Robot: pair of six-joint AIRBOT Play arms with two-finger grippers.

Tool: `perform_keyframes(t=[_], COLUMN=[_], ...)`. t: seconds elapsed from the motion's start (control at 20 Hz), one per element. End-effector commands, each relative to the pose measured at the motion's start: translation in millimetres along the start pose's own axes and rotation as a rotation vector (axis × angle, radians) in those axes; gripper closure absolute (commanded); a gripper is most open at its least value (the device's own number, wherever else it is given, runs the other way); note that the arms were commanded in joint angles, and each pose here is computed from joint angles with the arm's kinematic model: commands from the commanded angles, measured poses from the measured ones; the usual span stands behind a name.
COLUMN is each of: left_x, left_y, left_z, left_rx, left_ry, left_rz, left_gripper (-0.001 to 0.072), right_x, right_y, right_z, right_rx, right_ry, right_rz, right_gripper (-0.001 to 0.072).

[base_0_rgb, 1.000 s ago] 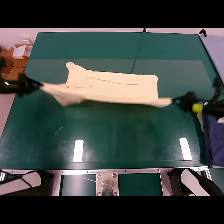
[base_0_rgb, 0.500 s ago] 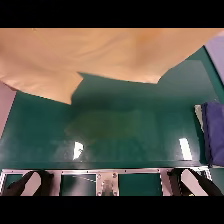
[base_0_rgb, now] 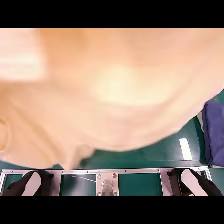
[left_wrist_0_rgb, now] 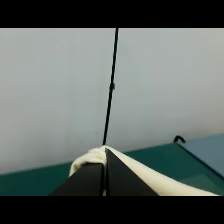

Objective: Fold the shirts.

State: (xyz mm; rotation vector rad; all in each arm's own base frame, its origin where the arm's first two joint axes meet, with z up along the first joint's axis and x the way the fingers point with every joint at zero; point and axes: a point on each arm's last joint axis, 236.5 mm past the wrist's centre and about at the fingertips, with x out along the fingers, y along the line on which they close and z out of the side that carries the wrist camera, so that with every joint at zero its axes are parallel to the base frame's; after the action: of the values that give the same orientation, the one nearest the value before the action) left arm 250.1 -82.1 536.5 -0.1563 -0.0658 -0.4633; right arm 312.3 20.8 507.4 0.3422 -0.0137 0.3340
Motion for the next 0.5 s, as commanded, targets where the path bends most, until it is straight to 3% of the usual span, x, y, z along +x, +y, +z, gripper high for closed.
perform_keyframes(t=[0.0,0.25,0.45], left_x=[32,78,115], left_y=[64,185,240], left_z=[-97,-279,-402], left_rx=[-0.196,-0.542,-0.7], left_ry=[0.237,0.436,0.569], left_rz=[0.002,0.059,0.08], left_gripper=[0.0687,0.0687,0.0687], right_x=[44,114,154], right_y=[-60,-170,-230], right_z=[-92,-291,-409], right_rx=[0.171,0.487,0.617], right_ry=[0.203,0.476,0.634], right_rz=[-0.005,-0.142,-0.239], right_gripper=[0.0697,0.0696,0.0696])
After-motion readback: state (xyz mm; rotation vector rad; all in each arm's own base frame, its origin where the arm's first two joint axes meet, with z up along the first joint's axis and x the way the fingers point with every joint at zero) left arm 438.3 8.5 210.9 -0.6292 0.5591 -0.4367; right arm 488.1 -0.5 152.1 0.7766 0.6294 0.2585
